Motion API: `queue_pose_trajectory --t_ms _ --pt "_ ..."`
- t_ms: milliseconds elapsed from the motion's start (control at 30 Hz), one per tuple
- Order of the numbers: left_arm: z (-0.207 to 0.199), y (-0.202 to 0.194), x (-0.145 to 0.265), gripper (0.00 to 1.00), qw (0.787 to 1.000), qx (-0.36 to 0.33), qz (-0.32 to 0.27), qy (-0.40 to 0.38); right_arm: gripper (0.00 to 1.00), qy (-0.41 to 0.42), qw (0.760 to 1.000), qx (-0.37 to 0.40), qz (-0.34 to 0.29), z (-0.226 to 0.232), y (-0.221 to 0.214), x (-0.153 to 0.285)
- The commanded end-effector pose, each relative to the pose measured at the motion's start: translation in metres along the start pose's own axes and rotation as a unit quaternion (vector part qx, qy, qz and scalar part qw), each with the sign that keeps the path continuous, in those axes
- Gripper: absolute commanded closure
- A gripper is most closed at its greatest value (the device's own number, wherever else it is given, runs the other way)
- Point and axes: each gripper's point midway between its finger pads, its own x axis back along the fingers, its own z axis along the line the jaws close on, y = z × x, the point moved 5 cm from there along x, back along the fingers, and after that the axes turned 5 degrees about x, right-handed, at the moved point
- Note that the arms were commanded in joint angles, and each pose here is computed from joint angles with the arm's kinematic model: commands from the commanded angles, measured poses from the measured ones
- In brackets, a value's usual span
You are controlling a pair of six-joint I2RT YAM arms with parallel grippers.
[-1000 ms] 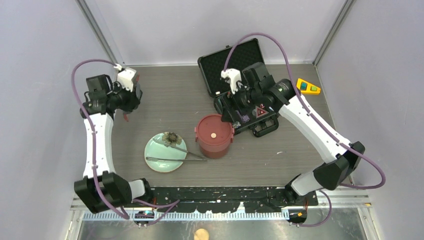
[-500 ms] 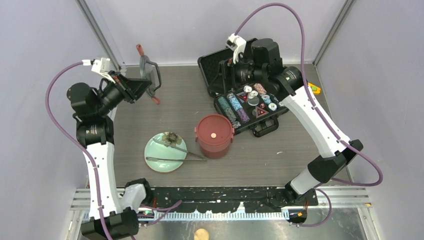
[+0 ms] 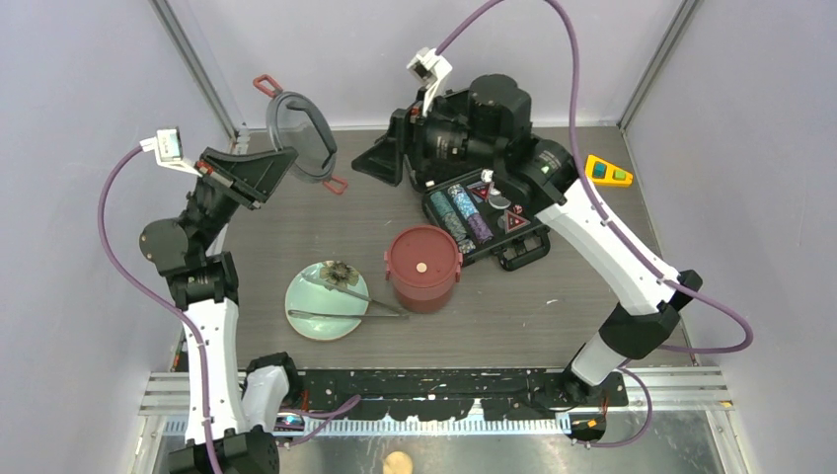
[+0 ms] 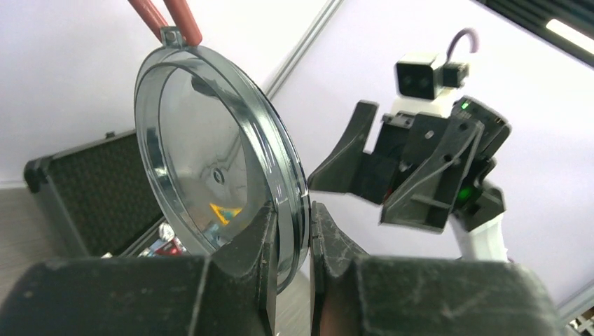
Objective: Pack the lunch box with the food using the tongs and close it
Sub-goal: Pick up the box lid from the center of the board.
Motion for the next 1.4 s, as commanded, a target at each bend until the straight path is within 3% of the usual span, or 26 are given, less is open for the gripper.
queue_pose_trajectory --t_ms 0,333,700,933,1100,1200,1300,1367 --pt "-0.042 0.012 0.002 1.0 0.996 -0.01 -0.058 -0.067 0.21 -0.032 0.998 0.011 -0.053 0.007 0.008 -0.021" --pt "-0.045 0.006 0.007 1.0 0.994 0.022 -0.073 -0.073 0.23 -0.047 0.993 0.041 -0.095 0.017 0.015 -0.052" --pt "-0.052 0.002 0.01 1.0 0.994 0.036 -0.068 -0.082 0.35 -0.067 0.989 0.078 -0.103 0.013 0.015 -0.071" --pt "-0.047 -0.002 0.01 0.99 0.995 0.039 -0.059 -0.077 0.65 -0.056 0.99 0.09 -0.095 0.016 0.015 -0.068" --pt "-0.027 -0.012 0.011 0.64 0.997 0.058 -0.04 -0.04 0.87 -0.065 0.991 0.094 -0.073 0.003 0.014 -0.046" --pt "-0.015 -0.023 0.012 0.42 0.998 0.055 -0.001 -0.019 0.98 -0.057 0.993 0.088 -0.055 -0.013 0.012 -0.026" --pt "-0.004 -0.032 0.014 0.23 0.999 0.035 0.042 0.005 1.0 -0.029 0.995 0.097 -0.022 -0.032 0.007 0.003" --pt "0.005 -0.039 0.017 0.18 0.997 0.023 0.067 0.031 1.0 -0.004 0.994 0.111 -0.007 -0.044 0.004 0.023"
